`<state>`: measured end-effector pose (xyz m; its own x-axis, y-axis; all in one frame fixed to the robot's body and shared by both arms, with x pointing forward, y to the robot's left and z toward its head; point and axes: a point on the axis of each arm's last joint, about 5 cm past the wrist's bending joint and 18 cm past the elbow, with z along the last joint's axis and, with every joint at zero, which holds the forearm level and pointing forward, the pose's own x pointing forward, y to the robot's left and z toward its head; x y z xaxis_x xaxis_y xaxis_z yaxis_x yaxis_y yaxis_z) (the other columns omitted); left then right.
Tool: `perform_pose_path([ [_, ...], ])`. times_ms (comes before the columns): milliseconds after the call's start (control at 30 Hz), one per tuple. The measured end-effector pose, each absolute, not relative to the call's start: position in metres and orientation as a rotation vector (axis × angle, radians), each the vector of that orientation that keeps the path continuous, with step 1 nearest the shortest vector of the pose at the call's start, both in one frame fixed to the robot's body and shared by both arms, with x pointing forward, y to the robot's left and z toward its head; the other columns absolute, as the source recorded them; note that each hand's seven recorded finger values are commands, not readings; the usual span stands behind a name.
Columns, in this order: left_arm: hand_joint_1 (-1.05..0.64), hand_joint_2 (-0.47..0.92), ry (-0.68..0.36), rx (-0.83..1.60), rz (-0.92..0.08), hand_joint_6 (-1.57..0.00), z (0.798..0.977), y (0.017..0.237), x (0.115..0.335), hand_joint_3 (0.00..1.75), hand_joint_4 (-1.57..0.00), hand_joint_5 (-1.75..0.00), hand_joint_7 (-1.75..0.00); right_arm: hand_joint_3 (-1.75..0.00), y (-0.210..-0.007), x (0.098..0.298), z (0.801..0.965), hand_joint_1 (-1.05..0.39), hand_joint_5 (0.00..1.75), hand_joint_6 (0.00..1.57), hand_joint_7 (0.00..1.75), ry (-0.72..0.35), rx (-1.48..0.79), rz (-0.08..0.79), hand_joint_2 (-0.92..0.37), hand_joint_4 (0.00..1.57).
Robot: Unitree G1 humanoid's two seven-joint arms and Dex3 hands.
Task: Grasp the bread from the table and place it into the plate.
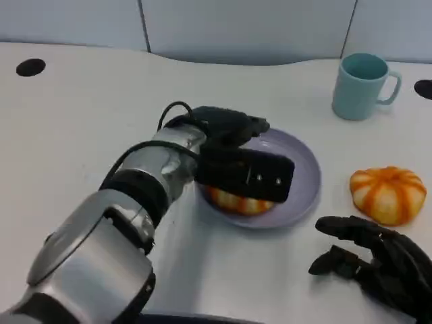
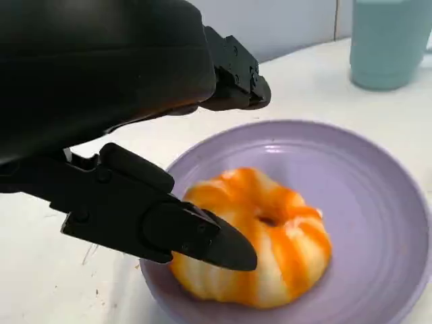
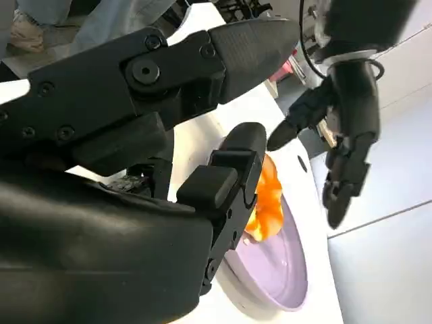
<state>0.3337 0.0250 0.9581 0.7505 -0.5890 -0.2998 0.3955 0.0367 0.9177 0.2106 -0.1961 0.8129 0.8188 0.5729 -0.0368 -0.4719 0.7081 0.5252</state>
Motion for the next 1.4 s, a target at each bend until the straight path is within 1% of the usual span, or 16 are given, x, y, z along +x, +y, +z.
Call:
perform_pose_path([
  [133, -0.72, 0.92, -0.172, 1.306, -0.753, -0.20, 0.963, 0.029, 0.337, 0.02, -0.04, -0.14, -0.01, -0.12, -0.197, 0.212, 0.813, -0.43, 1.15, 0.76, 0.41, 0.200, 0.527, 0.584, -0.92, 0.52],
  [267, -0.70, 0.91, -0.141, 1.217, -0.785, -0.23, 0.971, 0.035, 0.341, 0.01, -0.06, -0.16, -0.03, -0.12, -0.197, 0.213, 0.812, -0.43, 1.15, 0.76, 0.42, 0.197, 0.529, 0.588, -0.92, 0.52],
  [433, -0.70, 0.92, -0.175, 1.188, -0.768, -0.24, 0.987, 0.043, 0.348, 0.01, -0.08, -0.18, -0.02, -0.13, -0.197, 0.214, 0.812, -0.43, 1.15, 0.76, 0.42, 0.197, 0.532, 0.586, -0.92, 0.53],
  [533, -0.71, 0.92, -0.209, 1.181, -0.763, -0.24, 0.994, 0.049, 0.350, 0.02, -0.08, -0.19, -0.02, -0.14, -0.198, 0.214, 0.812, -0.43, 1.15, 0.76, 0.42, 0.197, 0.530, 0.585, -0.92, 0.53],
  [600, -0.70, 0.92, -0.212, 1.183, -0.752, -0.24, 0.995, 0.052, 0.351, 0.01, -0.08, -0.19, -0.02, -0.14, -0.198, 0.214, 0.812, -0.43, 1.15, 0.76, 0.41, 0.197, 0.529, 0.585, -0.92, 0.53],
  [700, -0.68, 0.91, -0.227, 1.165, -0.748, -0.24, 0.996, 0.058, 0.352, 0.01, -0.08, -0.20, -0.02, -0.14, -0.198, 0.214, 0.812, -0.41, 1.15, 0.76, 0.41, 0.197, 0.529, 0.586, -0.92, 0.53],
  [767, -0.68, 0.92, -0.244, 1.133, -0.739, -0.24, 0.996, 0.067, 0.352, 0.01, -0.09, -0.20, -0.02, -0.14, -0.198, 0.215, 0.812, -0.40, 1.15, 0.76, 0.41, 0.200, 0.532, 0.589, -0.92, 0.52],
  [867, -0.68, 0.92, -0.236, 1.121, -0.720, -0.24, 0.992, 0.082, 0.353, 0.01, -0.09, -0.20, -0.01, -0.15, -0.200, 0.215, 0.812, -0.40, 1.15, 0.76, 0.41, 0.200, 0.531, 0.587, -0.92, 0.52],
  [967, -0.70, 0.92, -0.228, 1.104, -0.703, -0.23, 0.986, 0.095, 0.352, 0.06, -0.09, -0.21, -0.01, -0.13, -0.202, 0.214, 0.812, -0.42, 1.16, 0.76, 0.41, 0.200, 0.530, 0.584, -0.92, 0.53],
  [1067, -0.69, 0.92, -0.225, 1.061, -0.682, -0.23, 0.979, 0.107, 0.350, 0.08, -0.09, -0.21, -0.01, -0.13, -0.202, 0.214, 0.812, -0.42, 1.16, 0.77, 0.41, 0.201, 0.531, 0.581, -0.92, 0.53],
  [1233, -0.69, 0.92, -0.211, 1.044, -0.672, -0.23, 0.973, 0.113, 0.348, 0.08, -0.09, -0.21, -0.01, -0.13, -0.203, 0.215, 0.812, -0.42, 1.16, 0.77, 0.41, 0.202, 0.531, 0.581, -0.92, 0.53],
  [1400, -0.69, 0.92, -0.221, 1.043, -0.672, -0.23, 0.974, 0.112, 0.348, 0.08, -0.09, -0.21, -0.01, -0.13, -0.203, 0.215, 0.812, -0.42, 1.16, 0.77, 0.40, 0.202, 0.531, 0.582, -0.92, 0.53],
])
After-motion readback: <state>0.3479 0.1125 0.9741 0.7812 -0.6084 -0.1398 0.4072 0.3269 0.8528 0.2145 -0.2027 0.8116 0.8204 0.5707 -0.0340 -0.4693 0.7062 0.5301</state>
